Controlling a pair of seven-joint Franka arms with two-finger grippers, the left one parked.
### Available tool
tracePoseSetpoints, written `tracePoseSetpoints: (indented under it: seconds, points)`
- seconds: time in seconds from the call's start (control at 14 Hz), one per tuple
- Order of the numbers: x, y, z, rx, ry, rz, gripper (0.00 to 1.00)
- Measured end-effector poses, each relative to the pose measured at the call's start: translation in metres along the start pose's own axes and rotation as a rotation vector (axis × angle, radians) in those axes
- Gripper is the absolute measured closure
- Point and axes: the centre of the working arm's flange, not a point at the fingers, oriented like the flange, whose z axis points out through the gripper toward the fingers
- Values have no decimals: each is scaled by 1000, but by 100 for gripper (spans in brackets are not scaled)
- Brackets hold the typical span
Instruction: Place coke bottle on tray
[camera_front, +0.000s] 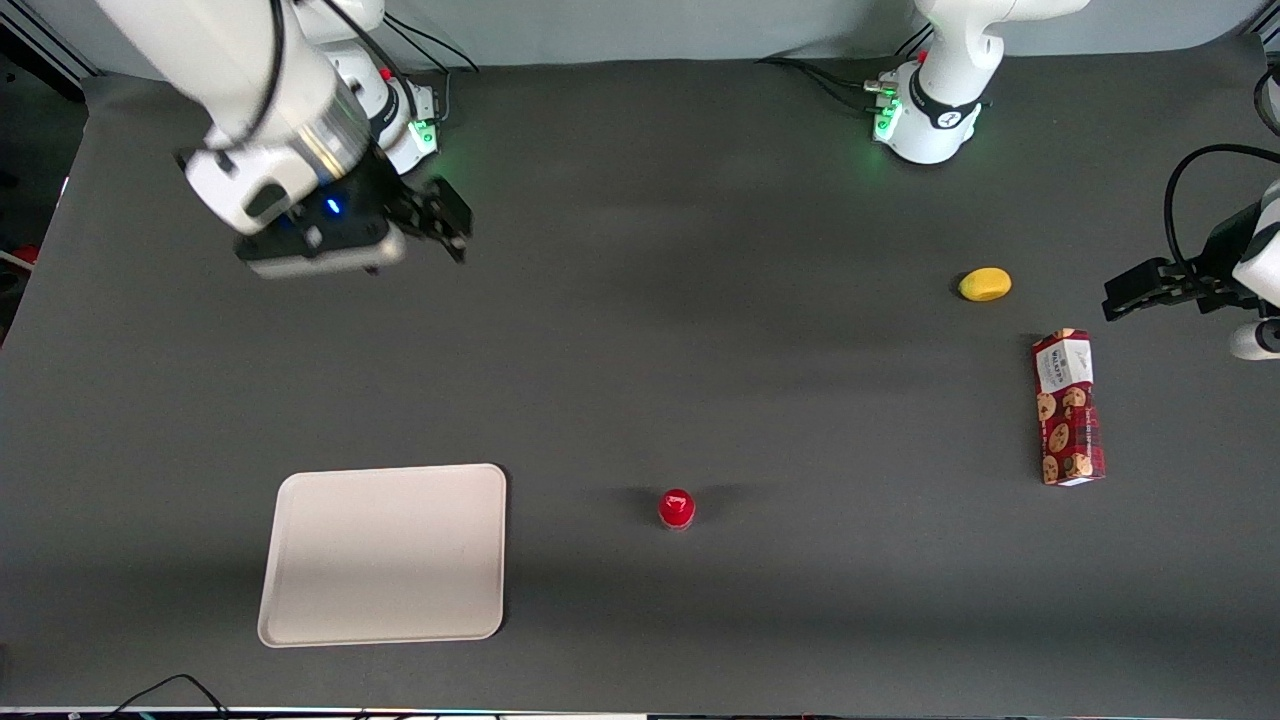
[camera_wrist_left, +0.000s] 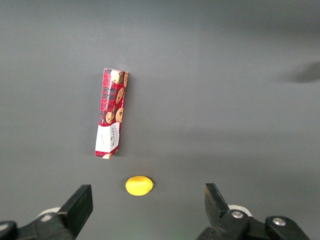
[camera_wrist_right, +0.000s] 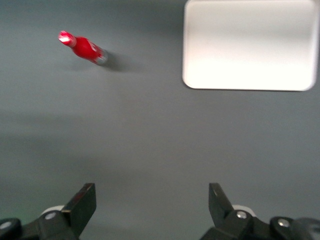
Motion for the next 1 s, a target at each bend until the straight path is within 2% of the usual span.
tracePoseSetpoints:
  seconds: [0.07,0.14,0.29,0.5,0.71,0.86,1.0]
  points:
    - [23,-7,17,34,-3,16,0]
    - [47,-13,36,75,9,37,0]
    - [82,-31,76,150,60,56,0]
    - [105,-68,142,157,154,60,0]
    - [117,-102,186,185,207,61,0]
    - [127,-111,208,203,271,73,0]
    - [132,-119,240,197,306,70,0]
